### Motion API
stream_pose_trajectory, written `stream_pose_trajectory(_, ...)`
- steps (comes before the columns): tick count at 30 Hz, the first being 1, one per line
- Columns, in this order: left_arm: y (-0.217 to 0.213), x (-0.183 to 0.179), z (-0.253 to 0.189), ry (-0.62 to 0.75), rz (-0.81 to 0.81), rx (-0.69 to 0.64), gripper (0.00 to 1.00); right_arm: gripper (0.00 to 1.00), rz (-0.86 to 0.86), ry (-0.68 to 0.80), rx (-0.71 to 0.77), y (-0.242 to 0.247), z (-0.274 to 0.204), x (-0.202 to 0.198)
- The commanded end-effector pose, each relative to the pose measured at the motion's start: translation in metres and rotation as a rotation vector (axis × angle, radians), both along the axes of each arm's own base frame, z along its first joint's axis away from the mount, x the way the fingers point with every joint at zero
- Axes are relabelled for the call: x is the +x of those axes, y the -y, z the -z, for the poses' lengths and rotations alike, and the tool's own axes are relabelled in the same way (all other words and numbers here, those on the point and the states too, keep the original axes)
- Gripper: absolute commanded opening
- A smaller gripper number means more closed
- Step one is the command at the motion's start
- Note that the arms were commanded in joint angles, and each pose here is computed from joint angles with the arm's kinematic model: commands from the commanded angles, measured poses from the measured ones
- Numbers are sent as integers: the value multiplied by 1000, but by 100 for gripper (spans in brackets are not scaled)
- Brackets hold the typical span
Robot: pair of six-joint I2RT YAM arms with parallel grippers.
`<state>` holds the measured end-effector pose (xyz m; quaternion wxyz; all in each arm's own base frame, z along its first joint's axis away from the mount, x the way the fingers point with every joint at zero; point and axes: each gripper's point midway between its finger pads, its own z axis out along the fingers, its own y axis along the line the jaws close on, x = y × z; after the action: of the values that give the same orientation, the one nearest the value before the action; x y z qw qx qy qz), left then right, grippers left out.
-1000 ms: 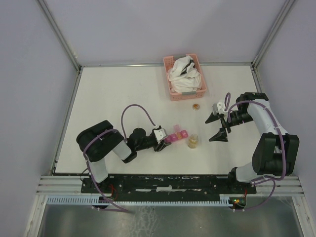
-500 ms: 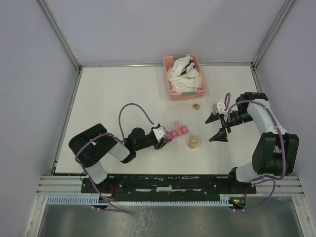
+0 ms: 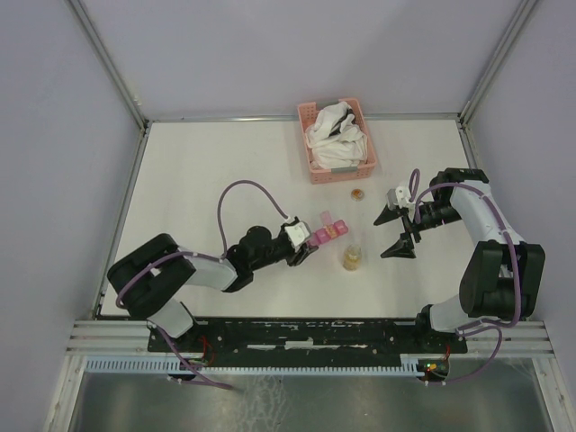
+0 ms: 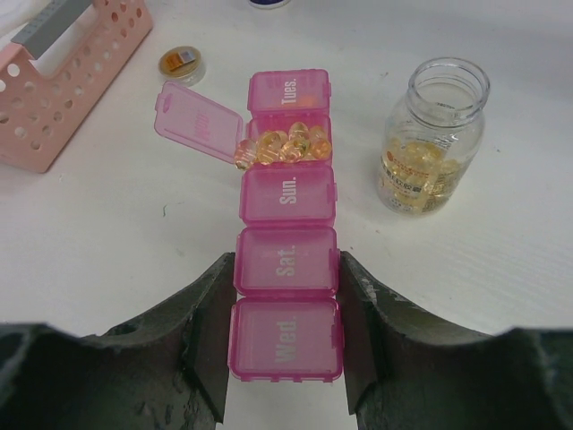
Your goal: Sort the pills into containers
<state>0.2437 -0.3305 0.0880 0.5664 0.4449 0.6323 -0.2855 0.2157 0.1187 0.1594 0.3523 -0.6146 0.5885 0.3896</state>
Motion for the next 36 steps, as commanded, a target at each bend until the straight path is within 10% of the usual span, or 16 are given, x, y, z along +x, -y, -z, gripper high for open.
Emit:
stream_pose_trajectory(1, 12, 4, -30, 6, -16, -60, 19, 99, -3, 24, 30, -4, -12, 4)
stream_pose_trajectory(36, 46, -15, -60, 149, -56, -2, 19, 99, 6, 21, 36, 0, -14, 3)
